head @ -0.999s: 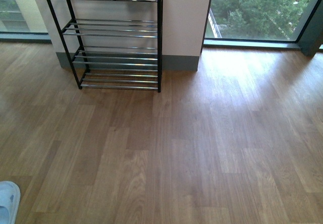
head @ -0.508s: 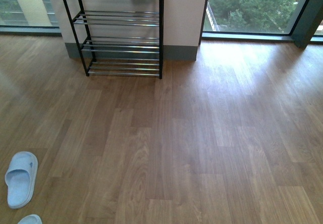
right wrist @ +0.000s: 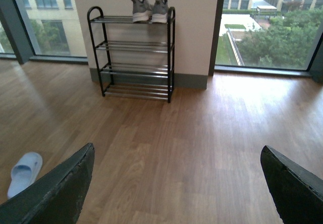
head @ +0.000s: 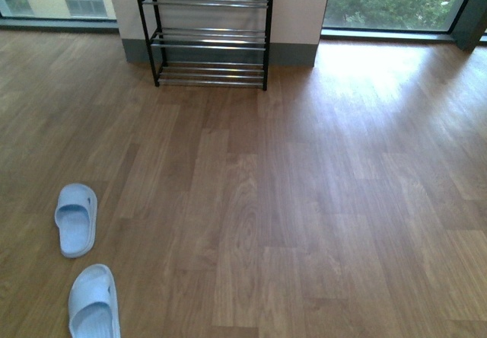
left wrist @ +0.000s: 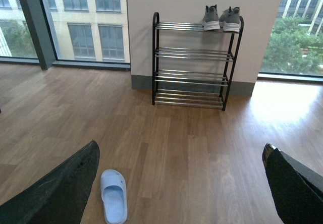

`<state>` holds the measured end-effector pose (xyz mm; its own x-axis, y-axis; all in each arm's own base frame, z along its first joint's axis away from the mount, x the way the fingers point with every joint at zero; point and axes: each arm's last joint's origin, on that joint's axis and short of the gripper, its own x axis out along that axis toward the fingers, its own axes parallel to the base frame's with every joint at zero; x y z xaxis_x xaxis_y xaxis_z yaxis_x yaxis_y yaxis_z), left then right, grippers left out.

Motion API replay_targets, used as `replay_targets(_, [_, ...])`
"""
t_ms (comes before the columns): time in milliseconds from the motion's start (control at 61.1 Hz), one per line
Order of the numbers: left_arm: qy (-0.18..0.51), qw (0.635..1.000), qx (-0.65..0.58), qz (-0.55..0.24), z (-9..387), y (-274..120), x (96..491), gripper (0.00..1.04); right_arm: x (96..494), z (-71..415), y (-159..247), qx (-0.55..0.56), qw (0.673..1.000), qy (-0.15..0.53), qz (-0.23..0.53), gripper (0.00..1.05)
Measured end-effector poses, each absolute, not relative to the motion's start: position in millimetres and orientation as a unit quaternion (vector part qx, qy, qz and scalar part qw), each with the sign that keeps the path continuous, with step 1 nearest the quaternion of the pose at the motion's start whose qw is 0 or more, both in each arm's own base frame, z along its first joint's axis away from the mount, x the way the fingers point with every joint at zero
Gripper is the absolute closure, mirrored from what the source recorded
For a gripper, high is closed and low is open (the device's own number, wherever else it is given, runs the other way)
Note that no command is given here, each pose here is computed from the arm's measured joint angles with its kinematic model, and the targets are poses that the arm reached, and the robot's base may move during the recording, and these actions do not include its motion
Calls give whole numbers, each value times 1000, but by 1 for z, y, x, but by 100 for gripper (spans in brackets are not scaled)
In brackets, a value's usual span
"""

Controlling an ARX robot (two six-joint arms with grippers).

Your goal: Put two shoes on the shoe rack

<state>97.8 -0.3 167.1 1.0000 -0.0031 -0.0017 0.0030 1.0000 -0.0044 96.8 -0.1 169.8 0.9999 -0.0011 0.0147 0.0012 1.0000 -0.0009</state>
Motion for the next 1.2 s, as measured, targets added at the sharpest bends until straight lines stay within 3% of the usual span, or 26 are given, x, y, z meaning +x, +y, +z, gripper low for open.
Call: replay_targets(1196, [1,1000,-2,-1,167,0,98,9,97,170,0,0,1000,-7,0,9])
